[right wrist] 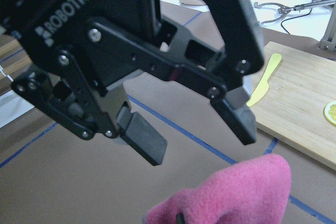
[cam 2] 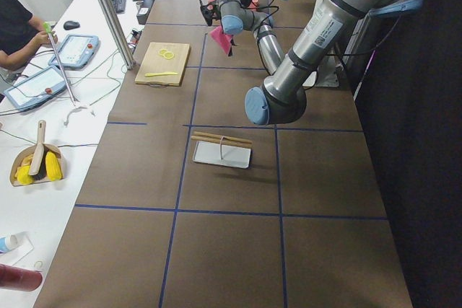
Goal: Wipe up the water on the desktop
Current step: 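Open the left gripper and withdraw it while the right gripper holds the cloth, then lower the pink cloth onto the table with the right gripper, then wipe the cloth back and forth across the table with the right gripper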
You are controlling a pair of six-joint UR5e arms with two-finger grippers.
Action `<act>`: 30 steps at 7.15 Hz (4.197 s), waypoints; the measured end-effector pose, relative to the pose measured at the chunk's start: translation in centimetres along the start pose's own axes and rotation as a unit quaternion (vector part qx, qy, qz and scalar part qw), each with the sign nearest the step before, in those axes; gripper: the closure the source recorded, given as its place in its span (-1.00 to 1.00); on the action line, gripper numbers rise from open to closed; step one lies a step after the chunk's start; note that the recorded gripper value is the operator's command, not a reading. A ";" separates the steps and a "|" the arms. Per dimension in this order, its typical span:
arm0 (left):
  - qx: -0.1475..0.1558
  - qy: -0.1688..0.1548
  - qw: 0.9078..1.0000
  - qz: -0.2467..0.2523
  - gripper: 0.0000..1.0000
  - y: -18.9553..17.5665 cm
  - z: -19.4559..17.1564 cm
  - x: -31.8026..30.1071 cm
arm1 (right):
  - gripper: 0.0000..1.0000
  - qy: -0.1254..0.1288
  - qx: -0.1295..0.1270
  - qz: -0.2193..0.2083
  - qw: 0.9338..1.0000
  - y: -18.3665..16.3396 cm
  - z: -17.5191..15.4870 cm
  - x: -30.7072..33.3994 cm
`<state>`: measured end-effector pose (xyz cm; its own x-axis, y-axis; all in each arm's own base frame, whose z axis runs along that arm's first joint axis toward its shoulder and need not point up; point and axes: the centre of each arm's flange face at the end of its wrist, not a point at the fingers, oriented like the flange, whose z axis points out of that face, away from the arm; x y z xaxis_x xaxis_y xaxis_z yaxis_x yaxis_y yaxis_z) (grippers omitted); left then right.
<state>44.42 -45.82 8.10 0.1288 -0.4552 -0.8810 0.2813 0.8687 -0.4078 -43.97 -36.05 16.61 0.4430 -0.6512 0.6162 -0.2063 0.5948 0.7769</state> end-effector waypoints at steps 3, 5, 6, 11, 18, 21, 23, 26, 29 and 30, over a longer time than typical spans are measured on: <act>0.020 -0.002 1.000 -0.010 -1.00 -2.9 -2.2 0.4 | 1.00 0.019 -0.025 0.003 1.000 -0.7 -2.1 -0.5; 0.033 -0.039 0.999 -0.008 -1.00 -7.0 -5.8 -0.6 | 1.00 0.043 -0.067 0.005 0.997 -1.1 -4.5 -0.9; 0.036 -0.058 0.998 0.005 -1.00 -8.0 -7.7 -2.0 | 1.00 0.050 -0.096 0.023 0.994 -1.1 -6.1 -1.2; 0.073 -0.155 0.980 0.101 -1.00 -12.1 -16.9 -9.8 | 0.95 0.084 -0.255 0.206 0.941 0.7 -7.9 -1.4; 0.075 -0.255 0.938 0.222 -1.00 -21.9 -24.7 -23.6 | 1.00 0.163 -0.390 0.390 0.818 6.6 1.6 3.2; 0.058 -0.282 0.924 0.253 -1.00 -23.5 -26.1 -27.8 | 1.00 0.226 -0.395 0.395 0.798 8.4 6.5 11.9; 0.058 -0.283 0.922 0.257 -1.00 -23.8 -26.3 -28.2 | 1.00 0.233 -0.376 0.407 0.799 9.5 9.4 17.9; 0.059 -0.283 0.922 0.257 -1.00 -23.8 -26.5 -28.2 | 1.00 0.225 -0.353 0.430 0.800 6.8 7.6 25.9; 0.059 -0.283 0.922 0.257 -1.00 -23.8 -26.5 -28.2 | 1.00 0.233 -0.343 0.442 0.796 5.6 6.1 30.1; 0.058 -0.286 0.922 0.255 -1.00 -23.9 -26.6 -28.7 | 1.00 0.236 -0.339 0.444 0.795 5.3 5.8 30.9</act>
<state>8.69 -48.36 36.74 0.7431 -0.0514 -0.6672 0.1410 0.9867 0.0810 -36.41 -55.77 40.54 0.6965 0.3203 0.6421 -0.1721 0.9433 -0.2838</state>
